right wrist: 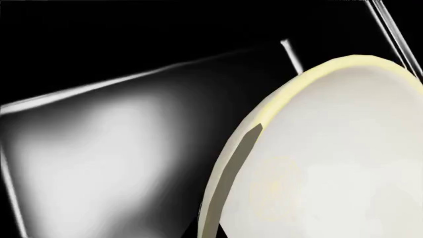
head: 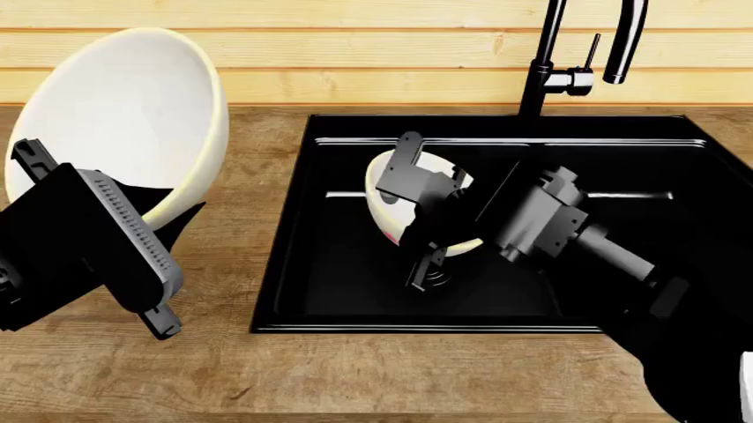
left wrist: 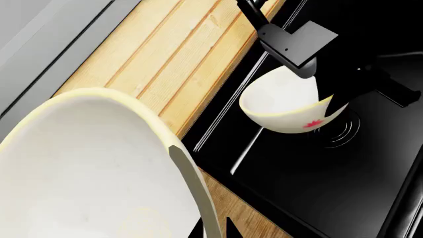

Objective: Stack the bowls in the sink.

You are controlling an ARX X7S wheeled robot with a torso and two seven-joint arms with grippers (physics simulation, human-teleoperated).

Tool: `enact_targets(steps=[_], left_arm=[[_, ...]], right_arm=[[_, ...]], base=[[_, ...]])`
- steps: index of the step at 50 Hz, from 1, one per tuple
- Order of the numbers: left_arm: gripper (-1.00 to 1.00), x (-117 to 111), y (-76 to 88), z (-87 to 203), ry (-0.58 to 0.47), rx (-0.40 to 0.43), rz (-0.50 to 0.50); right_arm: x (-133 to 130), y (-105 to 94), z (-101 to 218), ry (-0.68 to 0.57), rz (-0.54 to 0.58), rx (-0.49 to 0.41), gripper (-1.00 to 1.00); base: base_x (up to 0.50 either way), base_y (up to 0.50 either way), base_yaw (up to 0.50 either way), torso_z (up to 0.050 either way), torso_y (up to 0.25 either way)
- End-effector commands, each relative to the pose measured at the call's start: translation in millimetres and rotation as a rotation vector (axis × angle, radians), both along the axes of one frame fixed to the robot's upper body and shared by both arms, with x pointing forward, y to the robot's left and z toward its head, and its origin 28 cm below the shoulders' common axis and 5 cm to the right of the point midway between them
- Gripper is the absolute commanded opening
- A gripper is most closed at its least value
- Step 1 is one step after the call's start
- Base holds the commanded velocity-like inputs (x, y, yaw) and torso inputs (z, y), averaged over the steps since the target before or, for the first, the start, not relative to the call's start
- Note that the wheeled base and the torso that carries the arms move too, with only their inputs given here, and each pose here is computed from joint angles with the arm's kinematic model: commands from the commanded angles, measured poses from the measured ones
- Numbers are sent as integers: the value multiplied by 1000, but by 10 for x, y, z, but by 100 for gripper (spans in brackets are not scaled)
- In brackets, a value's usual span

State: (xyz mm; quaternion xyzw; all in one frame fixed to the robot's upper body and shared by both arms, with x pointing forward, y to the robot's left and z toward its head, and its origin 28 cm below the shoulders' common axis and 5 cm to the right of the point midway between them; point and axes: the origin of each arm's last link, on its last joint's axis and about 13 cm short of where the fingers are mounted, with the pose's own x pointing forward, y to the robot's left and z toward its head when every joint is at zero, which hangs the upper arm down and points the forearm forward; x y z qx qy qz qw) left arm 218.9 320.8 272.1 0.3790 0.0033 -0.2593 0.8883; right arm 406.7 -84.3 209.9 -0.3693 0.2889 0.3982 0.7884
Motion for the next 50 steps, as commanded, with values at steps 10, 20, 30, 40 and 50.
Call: enact_targets(steps=[10,20,30,40,50], left_arm=[[-100,-2,16,23,-28,1,17],[-100,3,15,20,-26,1,17],[-100,10,22,6,-20,3,20],[-100,15,22,-3,-17,4,21],[-100,14,27,-13,-17,3,23]], right_arm=[[76,51,-189,25,4,1,-100],[80,67,-261,39,6,4,-100],[95,74,-331,51,7,5,-100],[109,87,-389,62,13,5,-100],[115,103,-439,74,16,1,-100]], base=[[0,0,0,0,1],[0,0,0,0,0],[0,0,0,0,1],[0,0,0,0,0],[0,0,0,0,0]])
